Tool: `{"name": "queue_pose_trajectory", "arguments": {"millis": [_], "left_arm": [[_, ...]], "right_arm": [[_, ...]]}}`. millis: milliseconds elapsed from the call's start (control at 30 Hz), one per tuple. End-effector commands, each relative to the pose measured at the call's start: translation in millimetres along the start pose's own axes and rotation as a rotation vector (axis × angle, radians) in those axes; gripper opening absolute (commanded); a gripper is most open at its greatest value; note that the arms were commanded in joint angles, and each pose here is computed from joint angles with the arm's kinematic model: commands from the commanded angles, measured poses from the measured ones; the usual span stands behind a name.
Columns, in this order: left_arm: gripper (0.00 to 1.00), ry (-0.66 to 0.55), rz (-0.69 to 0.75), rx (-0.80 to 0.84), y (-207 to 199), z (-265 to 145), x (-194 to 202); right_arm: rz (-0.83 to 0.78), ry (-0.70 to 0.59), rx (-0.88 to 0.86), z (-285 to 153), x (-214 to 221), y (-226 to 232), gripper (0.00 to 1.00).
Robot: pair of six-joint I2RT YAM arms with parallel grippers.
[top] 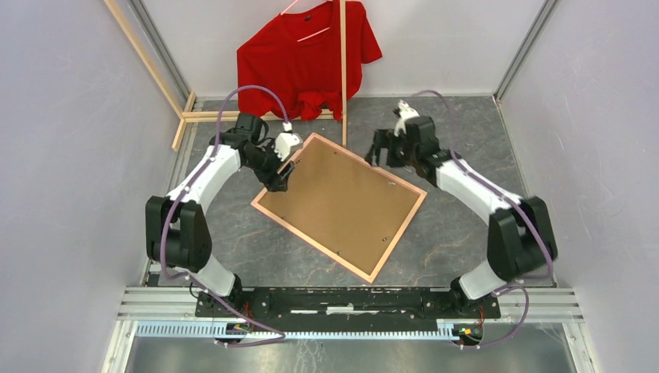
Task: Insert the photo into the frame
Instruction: Adjust the photo frame at the center of the board.
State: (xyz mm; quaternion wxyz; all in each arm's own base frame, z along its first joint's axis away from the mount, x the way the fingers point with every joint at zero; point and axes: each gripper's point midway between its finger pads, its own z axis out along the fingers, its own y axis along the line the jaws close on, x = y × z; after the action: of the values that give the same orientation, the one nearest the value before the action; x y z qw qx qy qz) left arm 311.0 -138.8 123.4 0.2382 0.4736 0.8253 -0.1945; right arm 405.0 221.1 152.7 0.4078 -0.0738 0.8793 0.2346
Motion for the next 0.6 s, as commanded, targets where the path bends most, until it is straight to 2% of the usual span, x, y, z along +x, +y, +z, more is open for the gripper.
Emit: {"name": "queue_pose_trajectory", "arguments": {"millis": [0, 133, 267, 433, 567], "left_arm": [[0.72, 0.040, -0.082, -0.286, 96, 0, 20], [0.65, 0.076, -0.216, -0.480, 157, -1, 52], [0.65, 0.069, -0.240, -0.537, 170, 10, 71], [0.66, 0.065, -0.245, -0.395, 141, 32, 81], [0.66, 0.074, -0.186, -0.268, 101, 42, 86]], "right_arm": [[0.163, 0.041, 0.123, -44, 52, -49, 0.98], [0.203, 0.065, 0.181, -82, 93, -73, 0.98], [0.240, 0.112, 0.196, -107, 135, -83, 0.98], [0.291, 0.121, 0.159, -115, 163, -82, 0.98], [0.313, 0.101, 0.070, -103, 154, -71, 0.98]]}}
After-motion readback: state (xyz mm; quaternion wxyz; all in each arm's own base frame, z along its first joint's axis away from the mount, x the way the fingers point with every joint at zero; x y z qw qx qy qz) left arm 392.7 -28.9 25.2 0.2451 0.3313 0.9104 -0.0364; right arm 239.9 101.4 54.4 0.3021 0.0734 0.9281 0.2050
